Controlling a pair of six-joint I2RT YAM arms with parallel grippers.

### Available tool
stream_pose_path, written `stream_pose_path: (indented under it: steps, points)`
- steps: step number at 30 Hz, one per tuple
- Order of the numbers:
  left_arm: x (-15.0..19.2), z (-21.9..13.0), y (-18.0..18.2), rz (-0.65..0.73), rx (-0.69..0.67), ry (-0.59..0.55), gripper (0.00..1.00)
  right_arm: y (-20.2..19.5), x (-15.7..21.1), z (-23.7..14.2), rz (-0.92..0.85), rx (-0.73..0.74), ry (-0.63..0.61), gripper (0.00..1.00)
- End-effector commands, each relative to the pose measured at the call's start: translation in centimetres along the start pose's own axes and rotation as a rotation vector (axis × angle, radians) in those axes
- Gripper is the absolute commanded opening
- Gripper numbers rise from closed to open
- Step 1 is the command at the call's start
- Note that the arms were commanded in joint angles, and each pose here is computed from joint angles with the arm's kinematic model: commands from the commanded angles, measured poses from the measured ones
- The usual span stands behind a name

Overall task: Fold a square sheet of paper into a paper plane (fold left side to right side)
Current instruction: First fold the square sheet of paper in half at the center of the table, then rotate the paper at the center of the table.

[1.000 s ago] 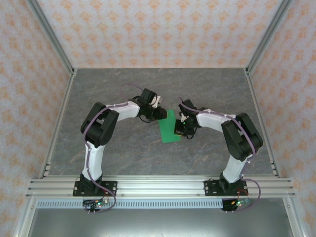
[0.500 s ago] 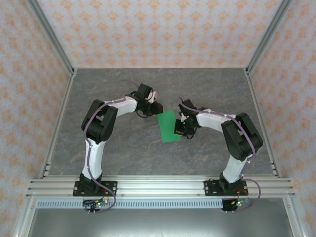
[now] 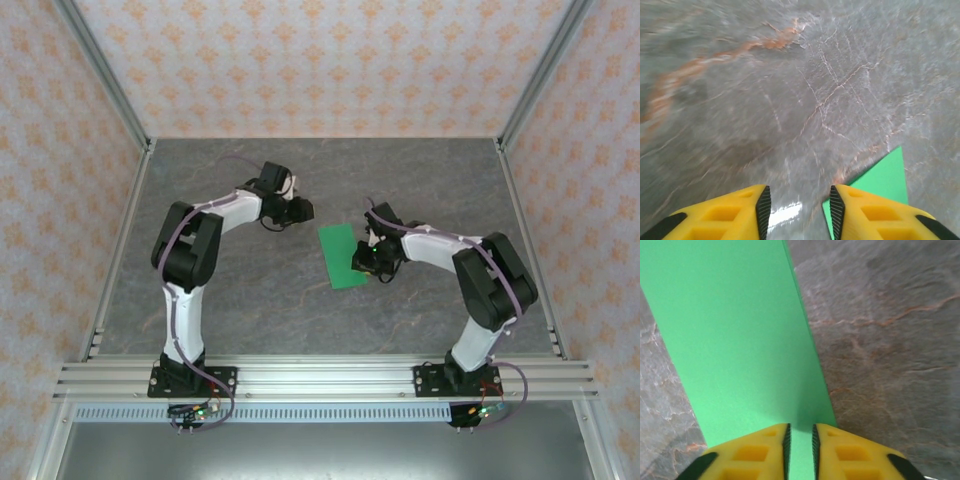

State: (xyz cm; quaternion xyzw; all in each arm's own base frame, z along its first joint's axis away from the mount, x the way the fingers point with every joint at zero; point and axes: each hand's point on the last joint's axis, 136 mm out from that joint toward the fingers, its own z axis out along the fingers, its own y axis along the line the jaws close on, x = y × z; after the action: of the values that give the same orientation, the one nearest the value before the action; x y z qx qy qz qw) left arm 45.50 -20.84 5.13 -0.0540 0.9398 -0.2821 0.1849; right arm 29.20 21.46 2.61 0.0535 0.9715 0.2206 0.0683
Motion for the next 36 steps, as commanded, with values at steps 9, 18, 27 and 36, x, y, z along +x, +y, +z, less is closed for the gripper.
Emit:
stream_pose_path:
  steps: [9, 18, 27, 36]
  points:
    - [3.6, -8.1, 0.0, -0.028, -0.015, -0.193, 0.56, -2.3, -0.5, -2.9, -0.036, 0.163, -0.08, 0.56]
    - [6.8, -8.5, 0.4, -0.046, -0.037, -0.206, 0.58, -1.1, 1.1, -0.6, -0.114, 0.236, -0.031, 0.79]
    - [6.7, -8.4, 0.1, -0.027, -0.055, -0.199, 0.59, 0.5, 2.3, 0.5, -0.135, 0.241, -0.005, 0.79]
    - [6.6, -8.6, -0.1, -0.018, -0.056, -0.204, 0.59, 3.6, 3.6, 1.2, -0.162, 0.177, 0.014, 0.79]
